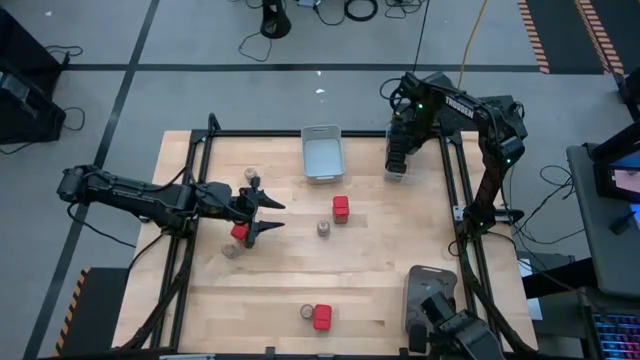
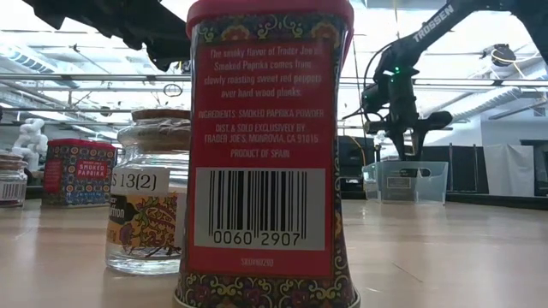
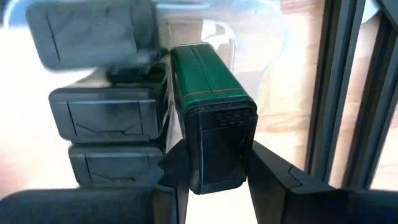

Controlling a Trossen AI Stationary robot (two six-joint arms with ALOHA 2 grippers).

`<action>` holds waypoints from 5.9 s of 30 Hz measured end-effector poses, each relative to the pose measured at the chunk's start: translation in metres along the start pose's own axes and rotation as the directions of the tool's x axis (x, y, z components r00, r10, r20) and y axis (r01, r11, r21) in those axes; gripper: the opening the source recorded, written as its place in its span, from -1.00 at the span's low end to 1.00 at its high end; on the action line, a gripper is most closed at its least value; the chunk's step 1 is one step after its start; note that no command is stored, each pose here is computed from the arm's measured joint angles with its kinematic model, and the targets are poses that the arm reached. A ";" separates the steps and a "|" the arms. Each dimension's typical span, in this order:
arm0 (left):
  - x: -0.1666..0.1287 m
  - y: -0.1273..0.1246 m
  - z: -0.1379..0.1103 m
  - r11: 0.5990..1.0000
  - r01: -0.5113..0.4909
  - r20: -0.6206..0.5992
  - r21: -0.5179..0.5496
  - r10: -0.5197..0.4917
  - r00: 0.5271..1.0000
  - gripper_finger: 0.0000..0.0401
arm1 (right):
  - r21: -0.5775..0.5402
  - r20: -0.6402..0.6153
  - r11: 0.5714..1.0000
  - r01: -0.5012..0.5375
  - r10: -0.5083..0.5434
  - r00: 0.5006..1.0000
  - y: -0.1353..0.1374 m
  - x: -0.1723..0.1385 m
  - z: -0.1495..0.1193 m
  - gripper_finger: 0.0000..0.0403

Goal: Sort spices by type
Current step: Put the black seasoning can into the transparent bin, then put the red seasoning can into the gray bin

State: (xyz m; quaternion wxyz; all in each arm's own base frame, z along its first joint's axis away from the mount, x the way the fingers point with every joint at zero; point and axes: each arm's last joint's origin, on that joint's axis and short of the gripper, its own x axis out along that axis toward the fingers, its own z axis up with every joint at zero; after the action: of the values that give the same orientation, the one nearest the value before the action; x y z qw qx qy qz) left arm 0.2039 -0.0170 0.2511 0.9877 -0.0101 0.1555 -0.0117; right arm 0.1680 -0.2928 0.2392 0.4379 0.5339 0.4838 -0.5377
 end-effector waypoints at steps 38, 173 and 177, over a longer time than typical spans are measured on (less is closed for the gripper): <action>0.000 0.000 0.000 1.000 0.004 0.000 0.005 -0.004 1.000 0.15 | -0.071 -0.049 0.997 0.002 -0.006 0.999 0.011 0.026 0.011 0.09; 0.000 0.000 -0.001 1.000 -0.001 -0.007 0.004 0.001 1.000 0.15 | -0.518 0.215 0.847 -0.117 0.262 0.941 0.194 -0.023 -0.262 0.77; 0.000 0.000 -0.001 1.000 -0.001 -0.007 0.002 0.001 1.000 0.15 | -0.483 0.219 0.870 -0.096 0.226 0.949 0.190 -0.021 -0.262 0.77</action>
State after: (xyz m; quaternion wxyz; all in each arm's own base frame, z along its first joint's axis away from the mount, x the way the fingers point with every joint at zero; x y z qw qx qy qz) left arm 0.2038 -0.0170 0.2505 0.9872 -0.0090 0.1589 -0.0116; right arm 0.3964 -0.0636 0.2605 0.6583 0.3737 0.4883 -0.4342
